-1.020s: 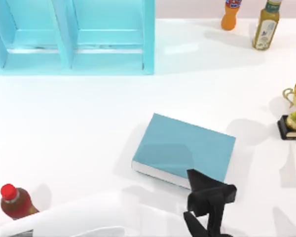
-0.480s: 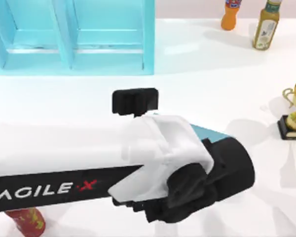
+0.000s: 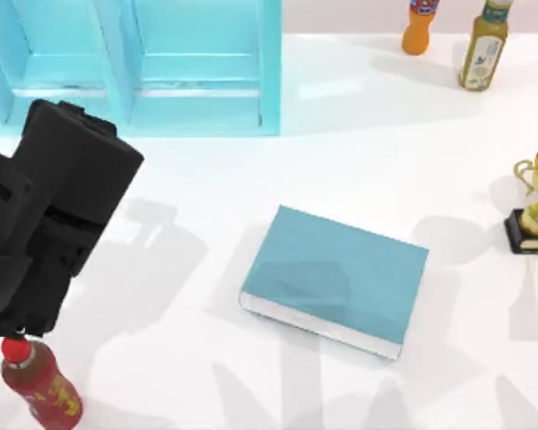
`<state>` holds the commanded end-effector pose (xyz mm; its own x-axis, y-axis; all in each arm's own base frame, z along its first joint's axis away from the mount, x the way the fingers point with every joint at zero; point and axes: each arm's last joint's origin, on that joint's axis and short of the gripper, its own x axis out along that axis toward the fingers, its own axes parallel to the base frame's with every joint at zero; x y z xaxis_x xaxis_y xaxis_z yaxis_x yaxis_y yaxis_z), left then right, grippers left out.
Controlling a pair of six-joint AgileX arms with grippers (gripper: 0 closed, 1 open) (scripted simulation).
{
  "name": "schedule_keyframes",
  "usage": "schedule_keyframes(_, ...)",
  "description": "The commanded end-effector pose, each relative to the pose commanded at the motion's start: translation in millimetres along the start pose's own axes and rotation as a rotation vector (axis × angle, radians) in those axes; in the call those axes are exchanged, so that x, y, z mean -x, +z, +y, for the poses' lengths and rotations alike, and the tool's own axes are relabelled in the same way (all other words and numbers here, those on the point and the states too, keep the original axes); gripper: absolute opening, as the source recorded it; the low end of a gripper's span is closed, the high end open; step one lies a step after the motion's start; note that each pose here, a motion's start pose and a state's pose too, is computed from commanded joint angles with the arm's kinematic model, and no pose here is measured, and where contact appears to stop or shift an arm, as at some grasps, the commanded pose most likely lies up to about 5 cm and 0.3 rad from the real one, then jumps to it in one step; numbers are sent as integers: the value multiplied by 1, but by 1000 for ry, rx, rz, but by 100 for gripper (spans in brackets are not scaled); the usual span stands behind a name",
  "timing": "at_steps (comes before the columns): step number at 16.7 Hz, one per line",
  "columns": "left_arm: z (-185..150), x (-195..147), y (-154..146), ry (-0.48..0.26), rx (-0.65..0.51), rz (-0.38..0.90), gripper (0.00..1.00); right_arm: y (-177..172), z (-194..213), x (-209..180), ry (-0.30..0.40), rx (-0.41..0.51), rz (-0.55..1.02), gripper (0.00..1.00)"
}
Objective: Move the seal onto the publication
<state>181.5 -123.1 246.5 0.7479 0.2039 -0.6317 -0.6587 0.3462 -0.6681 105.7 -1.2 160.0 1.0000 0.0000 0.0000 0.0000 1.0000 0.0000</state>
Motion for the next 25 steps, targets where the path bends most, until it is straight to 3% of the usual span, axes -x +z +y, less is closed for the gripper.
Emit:
schedule_keyframes(6, 72, -7, 59, -222, -439, 11, 100, 0, 0, 0, 0, 0, 0, 100)
schedule_keyframes(10, 115, -14, 68, -395, -736, -125, 100, 0, 0, 0, 0, 0, 0, 100)
schedule_keyframes(14, 140, -20, 70, -522, -961, -325, 100, 0, 0, 0, 0, 0, 0, 100)
schedule_keyframes(19, 150, -23, 71, -589, -1082, -488, 100, 0, 0, 0, 0, 0, 0, 100)
schedule_keyframes(25, 150, -23, 71, -589, -1082, -488, 100, 0, 0, 0, 0, 0, 0, 100)
